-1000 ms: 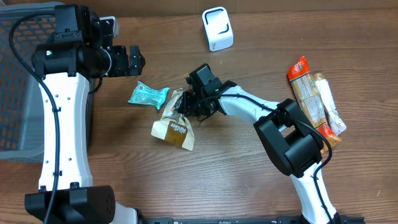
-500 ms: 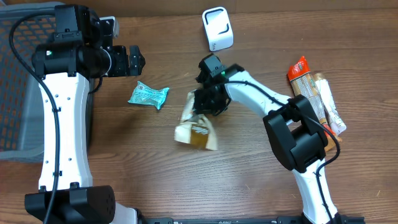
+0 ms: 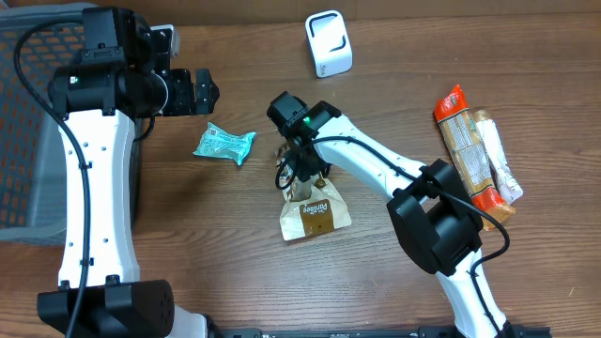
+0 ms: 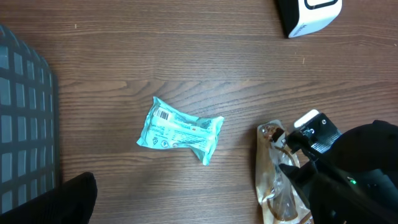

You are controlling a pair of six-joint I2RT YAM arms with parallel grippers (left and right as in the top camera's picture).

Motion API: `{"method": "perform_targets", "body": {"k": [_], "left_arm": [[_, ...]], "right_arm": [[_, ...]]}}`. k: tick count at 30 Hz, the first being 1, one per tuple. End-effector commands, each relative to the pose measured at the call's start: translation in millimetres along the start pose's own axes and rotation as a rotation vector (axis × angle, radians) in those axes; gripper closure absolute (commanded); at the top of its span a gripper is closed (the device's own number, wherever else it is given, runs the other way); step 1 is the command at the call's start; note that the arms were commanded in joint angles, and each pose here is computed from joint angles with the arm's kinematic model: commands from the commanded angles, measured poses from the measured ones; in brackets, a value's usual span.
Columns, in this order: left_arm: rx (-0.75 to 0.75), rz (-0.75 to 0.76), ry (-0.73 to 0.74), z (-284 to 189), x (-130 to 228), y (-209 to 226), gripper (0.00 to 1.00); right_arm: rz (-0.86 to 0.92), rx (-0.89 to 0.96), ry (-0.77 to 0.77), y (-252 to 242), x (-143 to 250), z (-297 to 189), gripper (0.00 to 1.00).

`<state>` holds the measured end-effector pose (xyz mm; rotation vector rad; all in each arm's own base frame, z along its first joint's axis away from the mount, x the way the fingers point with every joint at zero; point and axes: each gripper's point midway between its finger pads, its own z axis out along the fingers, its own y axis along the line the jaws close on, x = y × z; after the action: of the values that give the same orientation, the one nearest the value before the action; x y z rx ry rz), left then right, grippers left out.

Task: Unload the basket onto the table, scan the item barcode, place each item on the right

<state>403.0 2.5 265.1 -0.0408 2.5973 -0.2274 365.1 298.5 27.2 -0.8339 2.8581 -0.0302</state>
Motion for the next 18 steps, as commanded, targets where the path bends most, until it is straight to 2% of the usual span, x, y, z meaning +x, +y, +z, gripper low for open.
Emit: {"method": "perform_targets", "body": {"k": [1, 5, 9, 18], "left_arm": [[0.003, 0.005, -0.018, -4, -5, -4, 0.0], [0.003, 0.005, -0.018, -4, -5, -4, 0.01], [0.003, 0.005, -0.018, -4, -5, -4, 0.0], [0.003, 0.005, -0.018, -4, -5, -4, 0.0]], "right_arm": [[0.06, -0.045, -0.1, -5, -21, -42, 0.49], [0.122, -0.065, -0.184, -8, -38, -82, 0.5], [0.13, -0.187, -0.203, 11, -44, -100, 0.51], [0.159, -0.21, -0.105, 21, -22, -45, 0.66]]}}
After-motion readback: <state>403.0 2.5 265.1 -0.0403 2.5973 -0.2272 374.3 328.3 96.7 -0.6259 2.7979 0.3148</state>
